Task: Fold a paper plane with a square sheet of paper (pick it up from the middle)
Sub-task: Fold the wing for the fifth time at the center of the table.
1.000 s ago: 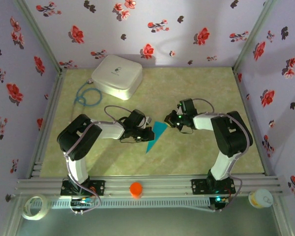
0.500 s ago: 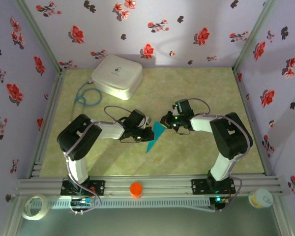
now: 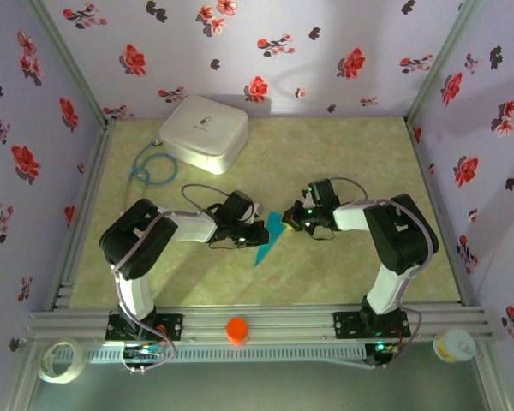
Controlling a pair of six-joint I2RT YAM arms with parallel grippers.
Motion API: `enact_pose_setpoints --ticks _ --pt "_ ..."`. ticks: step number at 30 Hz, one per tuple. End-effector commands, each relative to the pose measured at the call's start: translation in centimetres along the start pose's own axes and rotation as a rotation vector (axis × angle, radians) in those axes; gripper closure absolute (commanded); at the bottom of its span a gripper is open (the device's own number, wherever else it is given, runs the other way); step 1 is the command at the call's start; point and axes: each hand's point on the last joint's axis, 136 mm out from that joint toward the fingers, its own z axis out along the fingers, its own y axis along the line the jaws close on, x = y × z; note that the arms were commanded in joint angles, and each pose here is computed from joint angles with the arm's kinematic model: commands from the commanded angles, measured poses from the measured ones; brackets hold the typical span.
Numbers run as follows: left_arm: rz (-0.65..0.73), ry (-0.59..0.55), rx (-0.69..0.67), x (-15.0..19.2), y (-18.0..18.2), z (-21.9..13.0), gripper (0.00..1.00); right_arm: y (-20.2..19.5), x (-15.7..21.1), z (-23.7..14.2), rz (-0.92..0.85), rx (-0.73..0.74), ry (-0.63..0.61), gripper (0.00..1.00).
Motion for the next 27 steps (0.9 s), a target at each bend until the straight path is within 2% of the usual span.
enact_pose_setpoints --ticks 1,7,14,20,27 --pt "-0.092 0.072 -0.143 2.9 4.6 0.5 1.00 -1.9 -1.7 -0.5 0.010 0.043 -0.034 0.97" --pt "-0.088 0.050 -0.137 2.7 4.3 0.1 1.00 0.2 -3.2 -2.3 0.000 0.008 -0.087 0.93" --pt "-0.060 -0.016 -0.073 1.4 2.0 -0.7 1.00 0.0 -1.9 -5.3 0.014 0.031 -0.167 0.92" --pt "-0.027 -0.059 -0.008 0.7 -0.5 -1.2 1.00 -0.2 0.7 -5.7 0.015 0.028 -0.148 0.90" --pt "0.050 -0.163 0.018 -0.7 -2.6 -4.4 0.90 0.4 2.6 -4.1 -0.017 0.051 -0.089 0.89"
